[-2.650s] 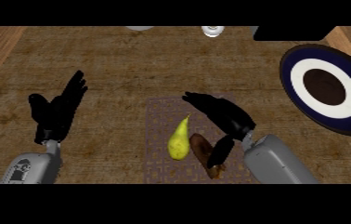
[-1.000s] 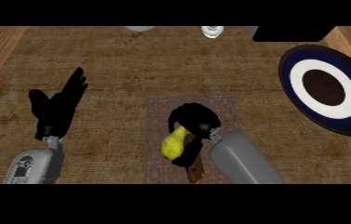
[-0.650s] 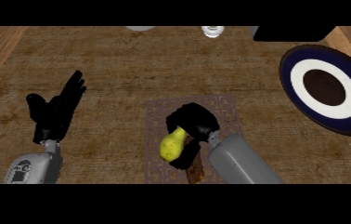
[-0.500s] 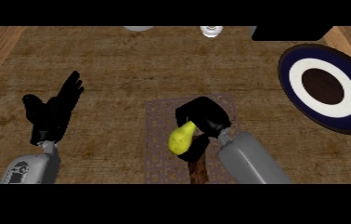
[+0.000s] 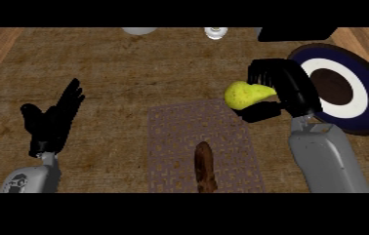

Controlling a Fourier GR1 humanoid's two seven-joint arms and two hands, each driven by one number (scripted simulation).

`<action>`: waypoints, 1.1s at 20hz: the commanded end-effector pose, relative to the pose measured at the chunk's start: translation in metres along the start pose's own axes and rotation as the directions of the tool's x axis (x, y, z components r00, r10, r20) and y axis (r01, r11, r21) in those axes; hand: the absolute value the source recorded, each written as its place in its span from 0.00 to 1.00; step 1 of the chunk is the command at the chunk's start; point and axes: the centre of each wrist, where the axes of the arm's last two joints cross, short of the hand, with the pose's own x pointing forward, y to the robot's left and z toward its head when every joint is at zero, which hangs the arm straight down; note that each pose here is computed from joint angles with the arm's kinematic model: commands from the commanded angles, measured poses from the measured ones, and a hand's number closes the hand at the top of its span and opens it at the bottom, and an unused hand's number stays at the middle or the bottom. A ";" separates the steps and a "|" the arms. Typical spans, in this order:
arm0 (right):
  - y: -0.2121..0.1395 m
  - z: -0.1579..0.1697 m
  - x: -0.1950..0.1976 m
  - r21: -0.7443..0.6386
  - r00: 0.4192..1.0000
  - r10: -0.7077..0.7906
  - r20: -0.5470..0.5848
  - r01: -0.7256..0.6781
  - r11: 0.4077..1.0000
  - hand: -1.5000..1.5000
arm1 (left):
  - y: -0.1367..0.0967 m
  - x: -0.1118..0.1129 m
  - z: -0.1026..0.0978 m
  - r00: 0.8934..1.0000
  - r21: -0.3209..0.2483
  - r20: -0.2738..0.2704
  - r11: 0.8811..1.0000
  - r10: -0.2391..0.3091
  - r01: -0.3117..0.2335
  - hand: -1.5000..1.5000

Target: Pick the pear from the placemat and place it in the plate

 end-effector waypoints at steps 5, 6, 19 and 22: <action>-0.091 0.039 -0.021 -0.409 0.982 -0.018 -0.190 -0.062 0.911 1.00 | -0.004 0.018 -0.008 1.000 -0.003 -0.007 1.000 0.010 -0.010 0.50; -0.095 0.035 -0.017 -0.434 0.975 -0.056 -0.217 -0.045 0.900 1.00 | -0.001 0.007 -0.003 1.000 -0.023 0.006 1.000 -0.007 0.007 0.50; -0.151 0.044 -0.152 -0.501 0.894 -0.223 -0.389 -0.002 0.865 1.00 | 0.001 0.015 -0.018 0.999 -0.045 0.033 0.999 -0.003 0.005 0.50; -0.143 0.047 -0.181 -0.481 0.882 -0.218 -0.418 -0.011 0.877 1.00 | -0.018 0.007 0.000 1.000 -0.043 0.023 0.999 -0.007 0.008 0.50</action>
